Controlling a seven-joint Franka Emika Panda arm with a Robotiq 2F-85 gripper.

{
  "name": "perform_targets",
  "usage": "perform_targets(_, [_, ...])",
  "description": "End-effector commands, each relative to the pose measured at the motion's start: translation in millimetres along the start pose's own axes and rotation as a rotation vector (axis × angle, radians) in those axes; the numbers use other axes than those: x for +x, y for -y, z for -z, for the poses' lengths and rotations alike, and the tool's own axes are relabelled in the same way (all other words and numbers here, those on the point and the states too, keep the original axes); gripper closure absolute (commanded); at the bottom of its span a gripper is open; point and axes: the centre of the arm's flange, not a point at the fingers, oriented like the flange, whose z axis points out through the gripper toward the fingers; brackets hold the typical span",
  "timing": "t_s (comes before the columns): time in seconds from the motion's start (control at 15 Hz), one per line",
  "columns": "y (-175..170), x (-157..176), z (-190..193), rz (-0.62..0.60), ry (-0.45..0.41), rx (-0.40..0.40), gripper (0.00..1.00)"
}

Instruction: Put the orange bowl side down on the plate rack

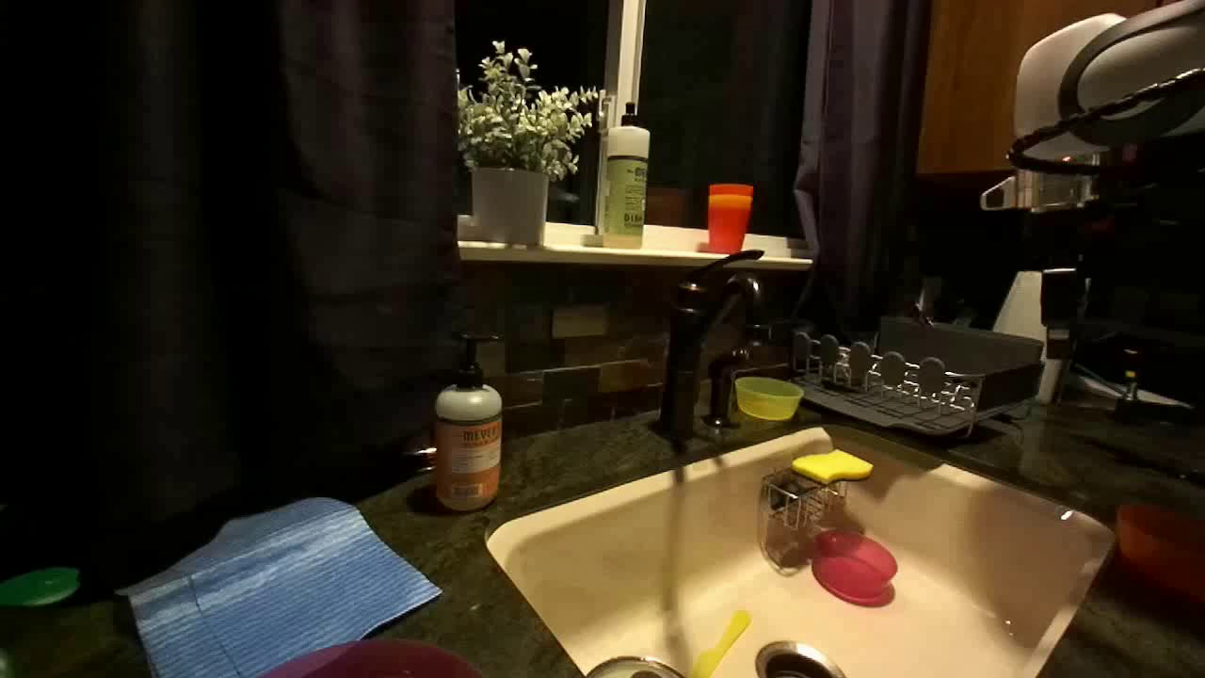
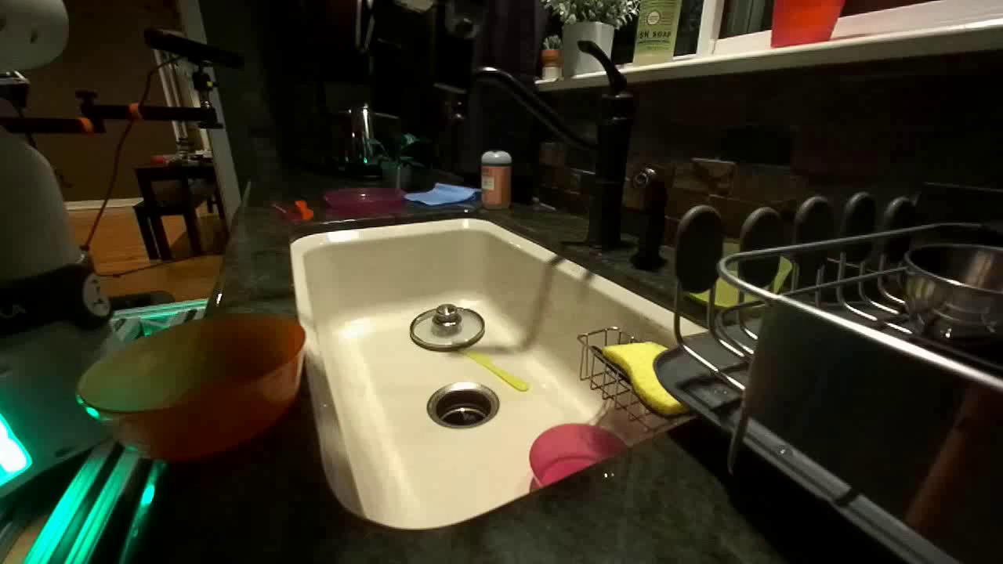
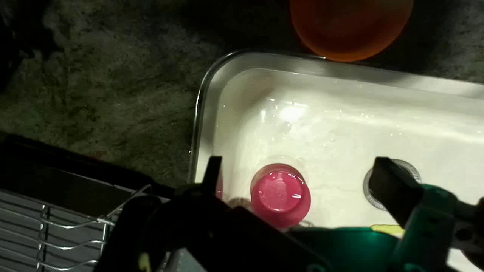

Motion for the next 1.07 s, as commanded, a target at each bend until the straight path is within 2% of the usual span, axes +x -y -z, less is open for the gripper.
perform_targets(0.0, [0.0,0.0,0.0,0.000,0.000,0.000,0.00])
perform_targets(0.4, [0.0,0.0,-0.1,0.000,0.000,0.000,0.00])
perform_targets(0.47, [1.0,-0.7,-3.6,-0.029,0.037,-0.018,0.00])
perform_targets(0.6, [8.6,-3.6,-11.6,-0.136,0.127,0.001,0.00])
perform_targets(0.73, [17.9,-11.4,-18.8,-0.195,0.209,0.016,0.00])
perform_targets(0.87, [22.8,-22.8,-24.3,-0.177,0.261,0.035,0.00])
perform_targets(1.0, [20.5,-36.4,-30.7,-0.058,0.253,0.051,0.00])
